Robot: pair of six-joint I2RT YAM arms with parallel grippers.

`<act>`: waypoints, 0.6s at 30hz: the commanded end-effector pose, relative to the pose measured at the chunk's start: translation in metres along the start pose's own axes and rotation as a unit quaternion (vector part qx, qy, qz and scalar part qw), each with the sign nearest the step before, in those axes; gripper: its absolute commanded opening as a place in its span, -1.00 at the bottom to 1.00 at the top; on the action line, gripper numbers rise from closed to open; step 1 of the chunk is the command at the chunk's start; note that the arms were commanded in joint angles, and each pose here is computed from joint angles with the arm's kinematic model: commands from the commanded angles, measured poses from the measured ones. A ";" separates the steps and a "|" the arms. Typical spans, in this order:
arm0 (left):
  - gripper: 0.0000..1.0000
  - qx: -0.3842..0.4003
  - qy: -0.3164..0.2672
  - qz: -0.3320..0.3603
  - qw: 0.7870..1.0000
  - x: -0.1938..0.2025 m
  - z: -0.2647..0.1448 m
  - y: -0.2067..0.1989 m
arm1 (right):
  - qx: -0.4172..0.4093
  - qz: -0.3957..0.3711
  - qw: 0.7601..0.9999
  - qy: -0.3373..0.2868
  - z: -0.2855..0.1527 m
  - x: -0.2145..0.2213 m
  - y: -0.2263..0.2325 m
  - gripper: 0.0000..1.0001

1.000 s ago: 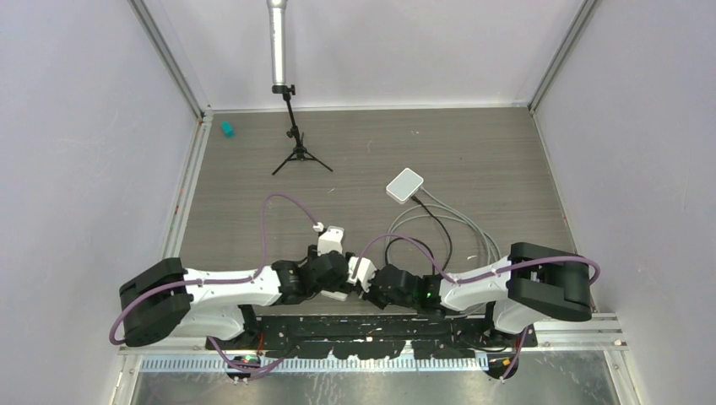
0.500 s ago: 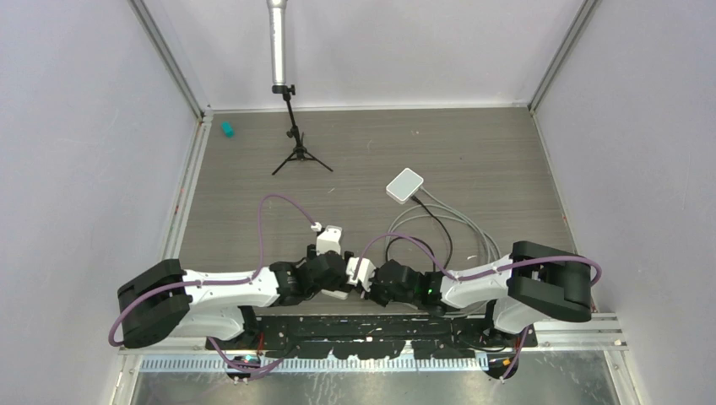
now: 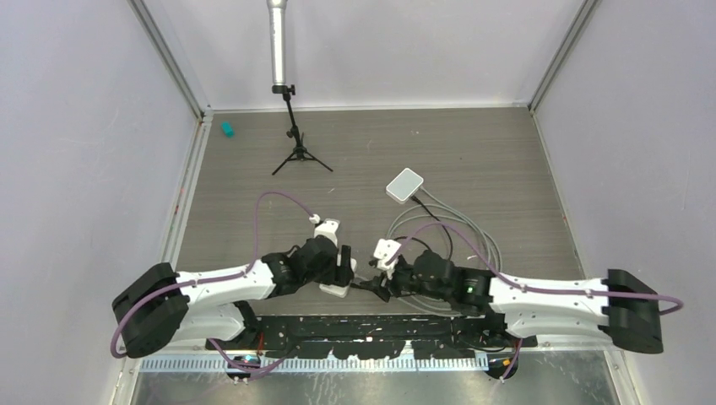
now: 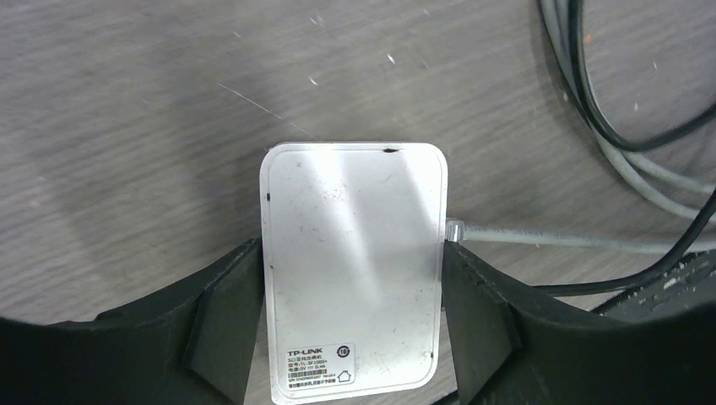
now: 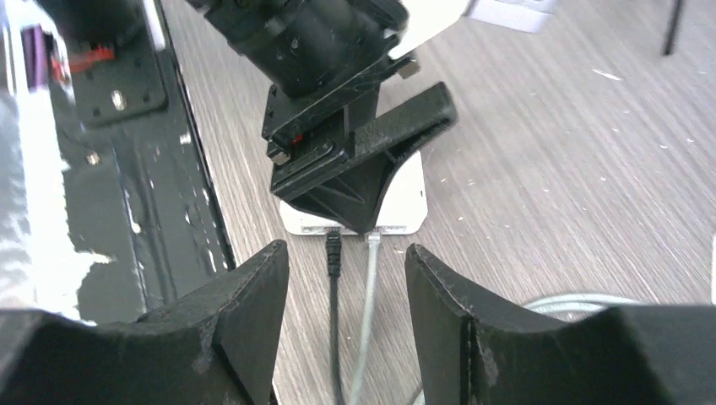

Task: Insert the plug into the switch port
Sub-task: Move the switch port to the center of the board.

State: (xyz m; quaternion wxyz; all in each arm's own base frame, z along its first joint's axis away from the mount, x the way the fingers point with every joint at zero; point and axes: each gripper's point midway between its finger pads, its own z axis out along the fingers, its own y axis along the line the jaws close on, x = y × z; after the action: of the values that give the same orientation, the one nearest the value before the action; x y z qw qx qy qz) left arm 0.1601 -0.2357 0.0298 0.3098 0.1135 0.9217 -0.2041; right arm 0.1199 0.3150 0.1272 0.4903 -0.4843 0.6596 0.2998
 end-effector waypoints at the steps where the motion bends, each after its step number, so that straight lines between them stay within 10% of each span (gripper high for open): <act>1: 0.26 -0.007 0.015 0.005 1.000 -0.012 0.004 0.018 | 0.100 0.127 0.985 -0.061 -0.025 -0.023 -0.030 0.19; 5: 0.29 -0.030 0.006 0.007 1.000 -0.042 0.016 0.035 | 0.187 0.233 0.946 -0.123 -0.047 -0.049 -0.061 0.25; 18: 0.34 -0.083 -0.019 -0.005 0.996 -0.139 0.063 0.080 | 0.365 0.304 0.878 0.056 -0.071 -0.015 -0.108 0.41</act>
State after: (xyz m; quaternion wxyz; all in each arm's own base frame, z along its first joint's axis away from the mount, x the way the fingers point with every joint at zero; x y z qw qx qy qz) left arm 0.2957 -0.2145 0.0332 0.3072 0.0937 0.9373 -0.1353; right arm 0.1900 0.2428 0.1775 0.5081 -0.1185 0.8325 0.1862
